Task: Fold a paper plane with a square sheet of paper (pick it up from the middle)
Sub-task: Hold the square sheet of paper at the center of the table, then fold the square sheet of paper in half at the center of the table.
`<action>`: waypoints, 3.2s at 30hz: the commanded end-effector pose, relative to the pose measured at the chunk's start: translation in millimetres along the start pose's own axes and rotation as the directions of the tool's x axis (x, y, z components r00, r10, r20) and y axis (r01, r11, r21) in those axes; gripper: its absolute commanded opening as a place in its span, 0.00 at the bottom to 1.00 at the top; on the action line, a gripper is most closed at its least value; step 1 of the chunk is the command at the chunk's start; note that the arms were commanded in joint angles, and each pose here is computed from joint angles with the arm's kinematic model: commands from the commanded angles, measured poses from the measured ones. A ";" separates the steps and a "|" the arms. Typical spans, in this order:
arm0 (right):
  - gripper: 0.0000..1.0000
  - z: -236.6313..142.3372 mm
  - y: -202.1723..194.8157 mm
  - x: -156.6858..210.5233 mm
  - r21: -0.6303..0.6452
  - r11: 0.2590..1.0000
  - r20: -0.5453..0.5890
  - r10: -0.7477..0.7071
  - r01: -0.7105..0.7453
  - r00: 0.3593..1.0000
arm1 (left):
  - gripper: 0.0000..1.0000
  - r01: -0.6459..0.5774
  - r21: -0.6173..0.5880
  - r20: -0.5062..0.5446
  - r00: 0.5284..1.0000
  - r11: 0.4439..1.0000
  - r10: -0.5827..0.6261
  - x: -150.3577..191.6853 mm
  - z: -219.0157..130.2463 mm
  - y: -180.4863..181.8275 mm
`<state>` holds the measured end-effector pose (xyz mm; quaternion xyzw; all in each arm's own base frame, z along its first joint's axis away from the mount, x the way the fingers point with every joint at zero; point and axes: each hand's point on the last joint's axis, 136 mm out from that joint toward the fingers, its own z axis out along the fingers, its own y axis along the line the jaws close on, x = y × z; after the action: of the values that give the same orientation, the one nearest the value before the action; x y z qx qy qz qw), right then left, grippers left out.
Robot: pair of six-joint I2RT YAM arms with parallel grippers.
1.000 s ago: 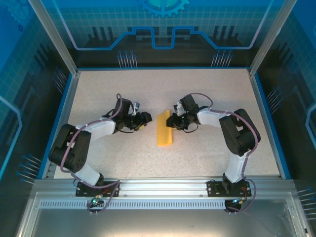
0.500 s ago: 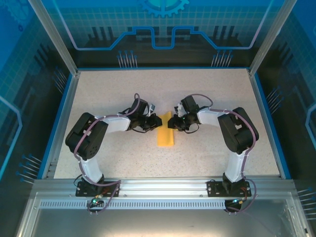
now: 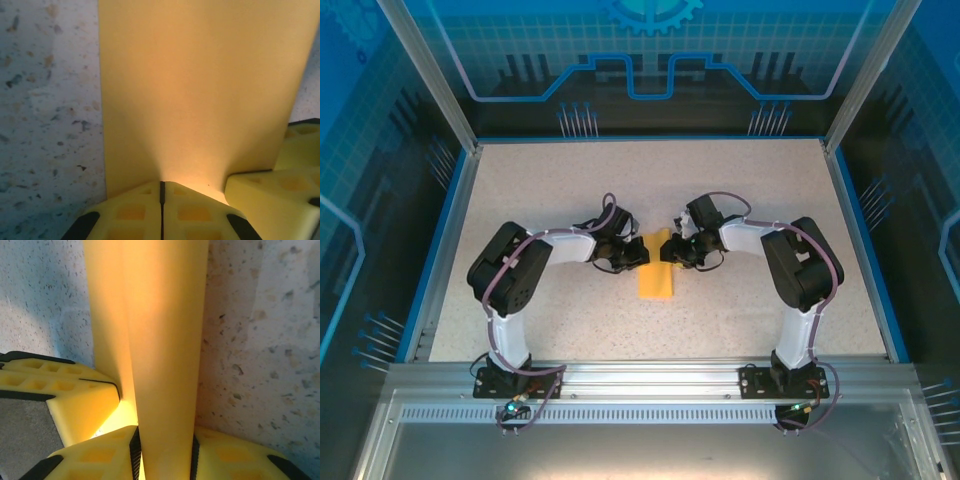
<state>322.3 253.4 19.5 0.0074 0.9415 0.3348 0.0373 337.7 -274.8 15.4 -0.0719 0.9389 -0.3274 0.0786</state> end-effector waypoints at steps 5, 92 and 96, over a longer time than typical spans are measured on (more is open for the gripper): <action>0.43 -18.5 1.0 0.1 0.088 0.996 0.021 -0.001 -0.001 1.000 | 0.07 -0.016 -0.136 -0.040 0.999 0.991 0.010 11.2 10.0 23.4; 0.30 3.8 -44.1 15.6 0.261 0.950 -0.128 -0.142 0.172 0.982 | 0.51 0.093 0.051 0.134 0.986 0.994 -0.099 -37.0 -82.3 -4.9; 0.30 6.2 -47.3 16.1 0.277 0.945 -0.136 -0.141 0.174 0.981 | 0.50 0.087 0.070 0.115 0.989 0.994 -0.095 -35.0 -78.2 -8.2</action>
<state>314.3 233.5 12.9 -0.0734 0.9674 0.2408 0.0288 359.0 -218.7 83.8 -0.1428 0.9213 -0.3362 0.1332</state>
